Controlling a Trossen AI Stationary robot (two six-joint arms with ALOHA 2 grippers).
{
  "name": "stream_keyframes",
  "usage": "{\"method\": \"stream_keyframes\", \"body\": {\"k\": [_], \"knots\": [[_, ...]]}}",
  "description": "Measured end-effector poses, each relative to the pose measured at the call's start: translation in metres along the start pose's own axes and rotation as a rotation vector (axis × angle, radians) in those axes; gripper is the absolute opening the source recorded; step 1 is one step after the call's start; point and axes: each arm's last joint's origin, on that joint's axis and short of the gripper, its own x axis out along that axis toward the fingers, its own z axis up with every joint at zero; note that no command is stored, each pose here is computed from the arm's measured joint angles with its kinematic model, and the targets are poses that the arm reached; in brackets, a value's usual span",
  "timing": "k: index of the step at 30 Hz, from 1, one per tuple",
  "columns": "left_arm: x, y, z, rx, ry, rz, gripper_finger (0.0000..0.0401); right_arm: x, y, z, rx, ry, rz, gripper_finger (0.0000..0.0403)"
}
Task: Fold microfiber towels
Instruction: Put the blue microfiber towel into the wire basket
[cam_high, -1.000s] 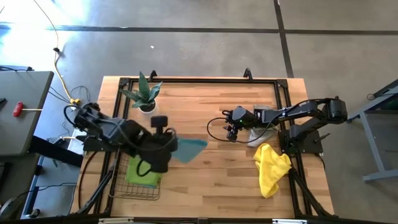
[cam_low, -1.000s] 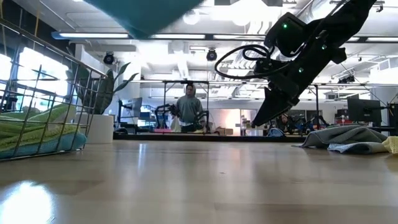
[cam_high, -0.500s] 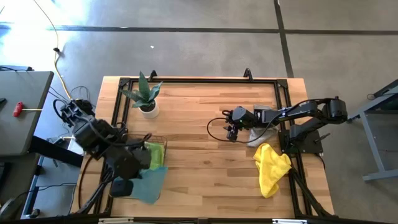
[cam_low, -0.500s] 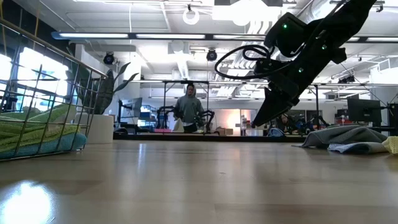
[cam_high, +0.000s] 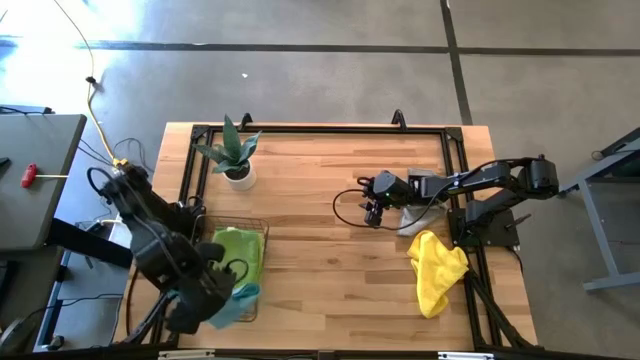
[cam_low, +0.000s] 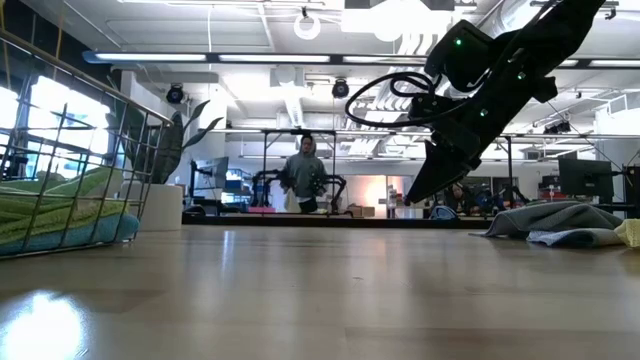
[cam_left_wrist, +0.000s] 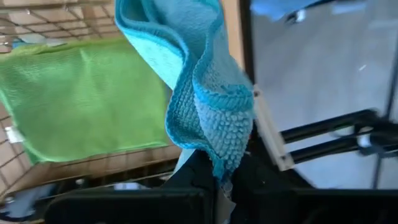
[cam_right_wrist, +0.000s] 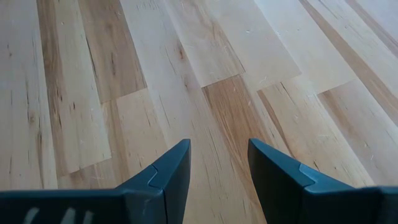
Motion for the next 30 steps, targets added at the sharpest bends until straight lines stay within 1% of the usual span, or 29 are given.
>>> {"method": "stream_keyframes", "body": {"k": [7,12,18,20,23,27,30], "knots": [[0.031,0.009,-0.002,0.125,0.108,0.066,0.0007,0.0,0.0,0.0,0.0,0.0,0.0,0.0154],[0.055,0.018,-0.005,0.277,0.196,0.125,0.0009,0.0,0.0,0.0,0.0,0.0,0.0,0.0154],[0.08,0.037,-0.006,0.522,0.264,0.287,0.0009,0.0,0.0,0.0,0.0,0.0,0.0,0.0154],[0.084,0.044,-0.005,0.582,0.281,0.344,0.001,0.0,0.0,0.0,0.0,0.0,0.0,0.0154],[0.088,0.055,-0.001,0.638,0.301,0.409,0.0014,0.0,0.0,0.0,0.0,0.0,0.0,0.0154],[0.088,0.067,0.005,0.714,0.327,0.461,0.0018,0.0,0.0,0.0,0.0,0.0,0.0,0.0154],[0.09,0.075,0.008,0.694,0.34,0.441,0.0018,0.0,0.0,0.0,0.0,0.0,0.001,0.0154]]}}
